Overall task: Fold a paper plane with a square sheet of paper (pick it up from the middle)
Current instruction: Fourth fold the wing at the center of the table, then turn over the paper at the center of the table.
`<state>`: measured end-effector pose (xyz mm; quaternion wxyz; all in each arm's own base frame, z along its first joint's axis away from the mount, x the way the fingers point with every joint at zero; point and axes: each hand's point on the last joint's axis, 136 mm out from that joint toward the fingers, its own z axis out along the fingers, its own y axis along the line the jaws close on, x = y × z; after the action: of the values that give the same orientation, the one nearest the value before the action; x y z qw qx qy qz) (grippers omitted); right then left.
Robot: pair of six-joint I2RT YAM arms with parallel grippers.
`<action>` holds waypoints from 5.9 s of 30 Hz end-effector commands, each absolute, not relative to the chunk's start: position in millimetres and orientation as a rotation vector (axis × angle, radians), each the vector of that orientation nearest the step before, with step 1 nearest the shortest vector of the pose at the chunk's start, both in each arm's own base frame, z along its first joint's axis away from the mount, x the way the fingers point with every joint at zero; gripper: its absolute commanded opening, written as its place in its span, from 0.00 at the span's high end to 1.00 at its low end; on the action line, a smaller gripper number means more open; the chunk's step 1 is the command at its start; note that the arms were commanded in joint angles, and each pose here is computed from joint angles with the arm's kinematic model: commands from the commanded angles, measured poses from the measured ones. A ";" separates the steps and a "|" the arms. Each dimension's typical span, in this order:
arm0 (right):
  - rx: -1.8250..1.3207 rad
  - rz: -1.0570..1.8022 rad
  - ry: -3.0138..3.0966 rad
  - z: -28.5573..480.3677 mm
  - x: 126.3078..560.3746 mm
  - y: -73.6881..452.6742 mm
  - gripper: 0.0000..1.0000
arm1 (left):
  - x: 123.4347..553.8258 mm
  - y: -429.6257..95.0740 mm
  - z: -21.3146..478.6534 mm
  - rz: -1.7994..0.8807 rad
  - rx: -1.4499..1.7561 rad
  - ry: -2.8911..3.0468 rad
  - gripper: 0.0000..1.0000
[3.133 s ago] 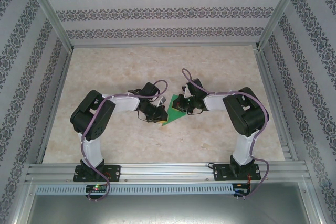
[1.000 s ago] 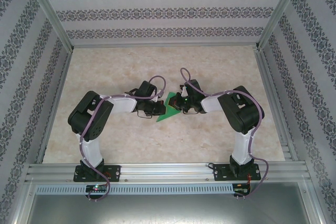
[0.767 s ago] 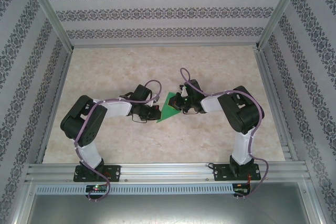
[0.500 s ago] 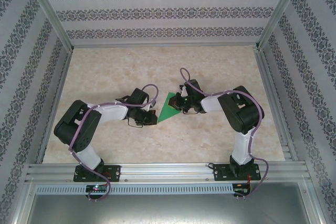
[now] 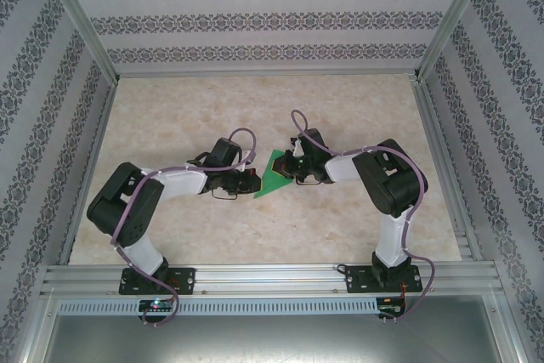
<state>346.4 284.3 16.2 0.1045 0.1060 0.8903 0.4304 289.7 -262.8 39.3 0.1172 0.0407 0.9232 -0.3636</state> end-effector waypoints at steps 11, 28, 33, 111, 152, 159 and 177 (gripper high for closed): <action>0.188 1.139 2.655 14.9 342.3 272.0 1.00 | 272.5 -248.1 6.6 -0.962 0.093 2.862 1.00; -0.075 1.224 2.661 24.0 301.2 310.4 1.00 | 262.6 -240.5 -4.7 -0.924 0.089 2.907 1.00; -0.077 1.208 2.699 14.1 297.1 309.0 1.00 | 261.2 -239.0 -6.6 -0.912 0.082 2.919 1.00; 0.537 1.181 2.467 51.1 347.1 302.7 0.49 | 351.4 -131.2 143.4 -0.552 -0.222 2.514 0.00; 0.195 1.679 1.968 215.8 369.8 310.8 1.00 | 343.5 -209.8 189.4 -1.575 -0.251 2.275 0.00; 0.213 1.830 1.910 226.4 375.3 323.2 0.99 | 345.0 -223.8 195.8 -1.743 -0.262 2.212 0.00; 0.250 1.920 1.961 203.2 374.7 336.8 0.97 | 356.3 -228.0 194.2 -1.764 -0.285 2.170 0.60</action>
<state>374.6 329.2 188.3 0.1882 0.1123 0.7138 0.6652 356.5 -225.4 192.5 0.1534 -0.1171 0.7614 -0.6189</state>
